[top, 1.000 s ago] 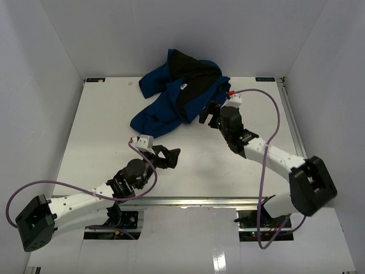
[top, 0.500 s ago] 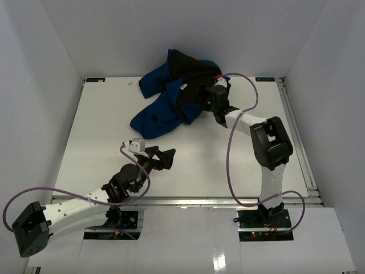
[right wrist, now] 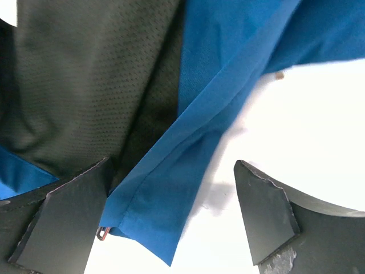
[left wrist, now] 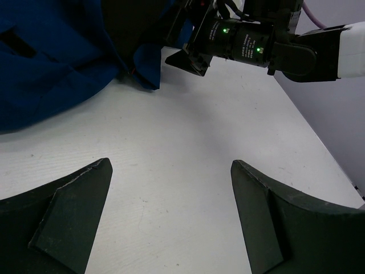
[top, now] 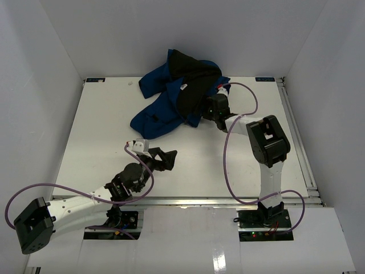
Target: Zip up the jacket
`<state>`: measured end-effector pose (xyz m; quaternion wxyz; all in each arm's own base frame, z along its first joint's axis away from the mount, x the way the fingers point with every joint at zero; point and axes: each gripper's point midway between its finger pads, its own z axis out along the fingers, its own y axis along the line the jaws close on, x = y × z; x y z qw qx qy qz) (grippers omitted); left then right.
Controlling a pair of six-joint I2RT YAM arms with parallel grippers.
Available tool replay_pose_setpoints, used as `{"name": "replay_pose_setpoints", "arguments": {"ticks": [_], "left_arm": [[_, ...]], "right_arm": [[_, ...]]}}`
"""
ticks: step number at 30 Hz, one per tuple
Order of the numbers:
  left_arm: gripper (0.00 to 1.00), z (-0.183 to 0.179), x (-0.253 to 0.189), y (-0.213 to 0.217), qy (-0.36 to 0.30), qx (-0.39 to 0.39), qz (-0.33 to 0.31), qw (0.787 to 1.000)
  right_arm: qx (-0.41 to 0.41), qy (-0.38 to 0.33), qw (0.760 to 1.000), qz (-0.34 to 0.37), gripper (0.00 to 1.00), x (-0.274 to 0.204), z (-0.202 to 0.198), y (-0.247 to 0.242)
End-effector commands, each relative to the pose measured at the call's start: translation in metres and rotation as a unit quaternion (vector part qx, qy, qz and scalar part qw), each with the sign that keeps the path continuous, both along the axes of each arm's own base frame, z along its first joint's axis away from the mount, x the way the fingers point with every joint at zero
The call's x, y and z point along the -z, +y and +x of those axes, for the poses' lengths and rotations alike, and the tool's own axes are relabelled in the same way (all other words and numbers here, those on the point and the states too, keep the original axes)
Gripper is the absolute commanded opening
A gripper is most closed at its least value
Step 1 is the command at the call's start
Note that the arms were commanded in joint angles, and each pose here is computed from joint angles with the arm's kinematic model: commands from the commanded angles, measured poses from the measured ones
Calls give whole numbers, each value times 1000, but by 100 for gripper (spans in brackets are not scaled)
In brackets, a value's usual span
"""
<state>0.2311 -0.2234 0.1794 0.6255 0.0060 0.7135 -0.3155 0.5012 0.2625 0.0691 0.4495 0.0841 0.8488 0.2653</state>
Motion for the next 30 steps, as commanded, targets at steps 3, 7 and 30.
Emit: {"name": "replay_pose_setpoints", "arguments": {"ticks": [3, 7, 30], "left_arm": [[96, 2, -8, -3, -8, 0, -4, 1000], [96, 4, -5, -5, -4, -1, 4, 1000], [89, 28, 29, -26, 80, -31, 116, 990]], "right_arm": [[10, -13, 999, 28, 97, -16, 2, 2], [8, -6, 999, 31, 89, -9, 4, 5], [-79, -39, 995, 41, 8, 0, -207, -66]]}}
